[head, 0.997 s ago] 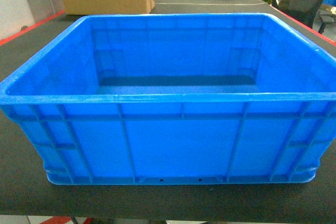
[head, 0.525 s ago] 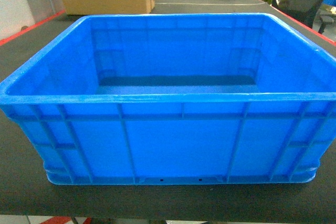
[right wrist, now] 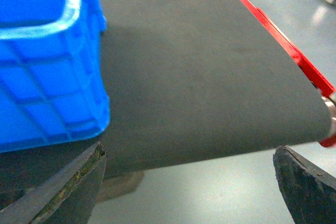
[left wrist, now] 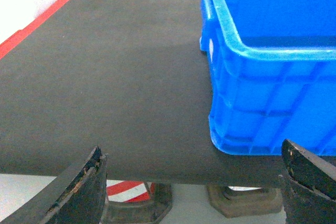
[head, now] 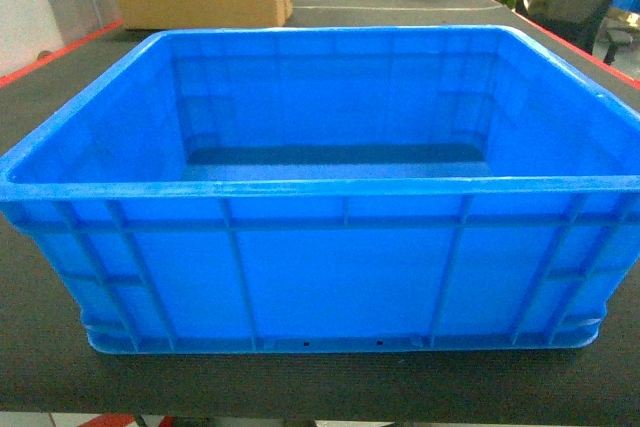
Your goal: Place box next to blue box on left shelf
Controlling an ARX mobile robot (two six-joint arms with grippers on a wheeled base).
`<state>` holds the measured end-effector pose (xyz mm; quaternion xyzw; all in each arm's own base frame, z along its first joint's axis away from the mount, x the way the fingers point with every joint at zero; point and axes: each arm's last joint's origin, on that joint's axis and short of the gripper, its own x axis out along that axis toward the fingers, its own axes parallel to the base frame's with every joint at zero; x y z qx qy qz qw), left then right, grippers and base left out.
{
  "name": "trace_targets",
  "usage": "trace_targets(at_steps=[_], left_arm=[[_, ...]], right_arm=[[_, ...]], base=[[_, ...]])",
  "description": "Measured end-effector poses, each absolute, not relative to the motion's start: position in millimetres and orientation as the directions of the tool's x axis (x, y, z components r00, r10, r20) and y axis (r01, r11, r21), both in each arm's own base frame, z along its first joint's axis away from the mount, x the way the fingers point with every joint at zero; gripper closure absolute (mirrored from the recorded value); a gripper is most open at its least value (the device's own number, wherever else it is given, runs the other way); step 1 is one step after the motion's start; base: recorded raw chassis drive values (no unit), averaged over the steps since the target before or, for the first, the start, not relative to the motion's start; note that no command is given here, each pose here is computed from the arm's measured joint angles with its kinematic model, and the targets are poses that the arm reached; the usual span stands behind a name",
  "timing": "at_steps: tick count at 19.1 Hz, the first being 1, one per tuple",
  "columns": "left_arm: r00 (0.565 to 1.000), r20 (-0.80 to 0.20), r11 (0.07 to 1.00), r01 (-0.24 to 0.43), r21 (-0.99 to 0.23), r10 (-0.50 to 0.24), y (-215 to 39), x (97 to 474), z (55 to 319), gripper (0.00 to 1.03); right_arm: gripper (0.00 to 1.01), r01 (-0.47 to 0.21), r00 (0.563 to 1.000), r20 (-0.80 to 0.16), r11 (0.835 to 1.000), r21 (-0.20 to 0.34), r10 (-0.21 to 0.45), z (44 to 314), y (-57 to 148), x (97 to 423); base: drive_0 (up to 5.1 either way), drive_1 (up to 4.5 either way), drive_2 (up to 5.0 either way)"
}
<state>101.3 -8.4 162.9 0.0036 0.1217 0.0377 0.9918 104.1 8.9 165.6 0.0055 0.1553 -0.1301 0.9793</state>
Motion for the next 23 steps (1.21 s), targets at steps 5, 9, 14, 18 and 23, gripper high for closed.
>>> trace_targets(at_steps=[5,9,14,18,23], left_arm=[[0.987,-0.16,1.0,-0.012,-0.006,0.011,-16.7,129.5,207.7,0.05],[0.969,-0.247,1.0,0.014,0.001,-0.013,-32.2,224.5,263.5,0.05],[0.919,-0.395,0.999,0.03,0.028,-0.016,-52.4,296.8,259.5,0.05],[0.874,-0.484,0.996,0.015,0.087,0.029,-57.4,320.5,232.6,0.05],[0.853,-0.519,0.993,0.002,0.12,0.061,-54.7,337.3,208.9,0.05]], right_arm=[[0.03,0.478,0.868,-0.163,0.878,0.016,-0.47,223.3,4.6,138.1],[0.03,0.305,0.907,-0.334,0.947,0.098,-0.257,261.5,-5.7,213.9],[0.03,0.096,0.878,-0.479,0.972,0.215,0.019,270.7,0.5,280.2],[0.03,0.079,0.816,-0.577,0.983,0.168,0.033,244.5,13.1,323.8],[0.03,0.05,0.764,-0.645,0.994,0.095,0.023,219.9,33.4,352.0]], base=[[0.0,0.0,0.0],[0.0,0.0,0.0],[0.0,0.0,0.0],[0.0,0.0,0.0],[0.0,0.0,0.0]])
